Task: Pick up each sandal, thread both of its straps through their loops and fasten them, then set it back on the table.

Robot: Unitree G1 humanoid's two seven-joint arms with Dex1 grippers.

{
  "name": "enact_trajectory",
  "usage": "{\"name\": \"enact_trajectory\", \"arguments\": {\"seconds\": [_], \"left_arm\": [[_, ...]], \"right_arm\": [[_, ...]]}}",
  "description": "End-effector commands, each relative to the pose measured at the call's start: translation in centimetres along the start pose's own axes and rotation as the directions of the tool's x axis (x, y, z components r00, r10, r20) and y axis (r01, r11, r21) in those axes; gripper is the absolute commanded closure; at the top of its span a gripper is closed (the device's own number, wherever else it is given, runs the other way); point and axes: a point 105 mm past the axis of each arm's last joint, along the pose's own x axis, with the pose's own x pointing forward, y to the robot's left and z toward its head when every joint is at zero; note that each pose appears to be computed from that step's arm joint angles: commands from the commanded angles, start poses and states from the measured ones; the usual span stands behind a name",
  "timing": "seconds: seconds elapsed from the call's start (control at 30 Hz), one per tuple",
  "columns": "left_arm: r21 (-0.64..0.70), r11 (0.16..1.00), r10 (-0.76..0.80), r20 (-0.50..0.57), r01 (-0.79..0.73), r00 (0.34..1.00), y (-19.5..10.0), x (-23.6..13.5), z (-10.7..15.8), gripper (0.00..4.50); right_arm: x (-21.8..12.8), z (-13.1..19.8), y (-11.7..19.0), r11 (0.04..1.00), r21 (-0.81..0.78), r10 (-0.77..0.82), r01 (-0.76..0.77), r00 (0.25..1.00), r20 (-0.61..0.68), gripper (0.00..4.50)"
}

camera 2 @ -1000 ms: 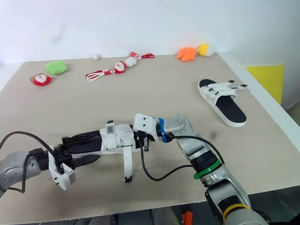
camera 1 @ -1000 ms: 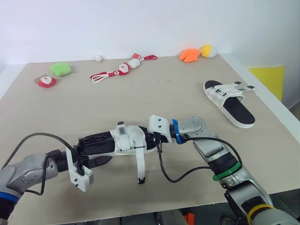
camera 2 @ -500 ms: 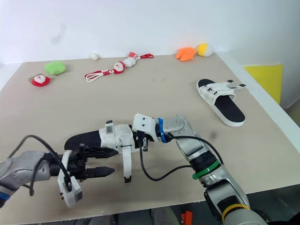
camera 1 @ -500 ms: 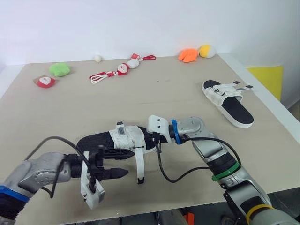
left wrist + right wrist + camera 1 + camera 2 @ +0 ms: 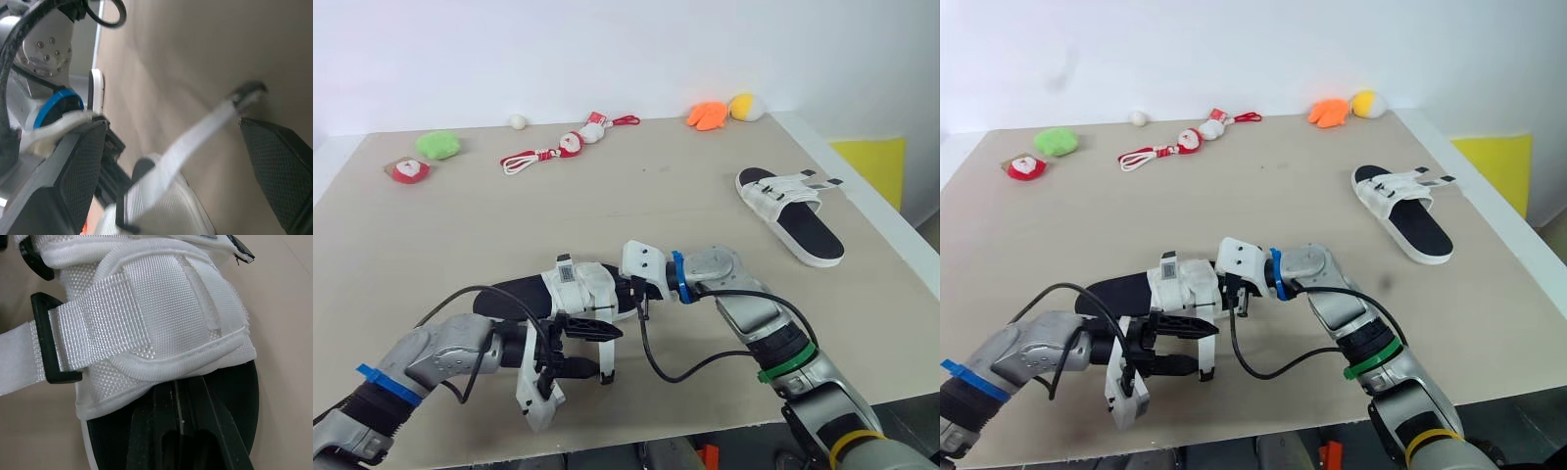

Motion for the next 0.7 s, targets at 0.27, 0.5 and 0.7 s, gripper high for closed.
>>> {"name": "enact_trajectory", "arguments": {"seconds": [0.27, 0.5, 0.7], "left_arm": [[0.007, 0.999, -0.034, 0.063, 0.033, 0.997, -0.1, 0.8, 1.0, 2.30], [-0.163, 0.986, -0.025, 0.061, 0.035, 0.998, 0.4, 0.6, 0.9, 4.41], [-0.657, 0.753, 0.011, 0.038, 0.016, 0.999, 3.3, -1.6, 0.3, 4.41]], "right_arm": [[0.2, -2.0, 1.0, 0.998, 0.060, 0.012, -0.008, 0.998, -0.063, 4.50], [0.3, -2.1, 1.0, 0.998, 0.067, 0.009, -0.004, 0.998, -0.064, 4.50], [0.3, -2.4, 0.9, 0.998, 0.066, 0.006, -0.002, 0.998, -0.069, 4.50]]}}
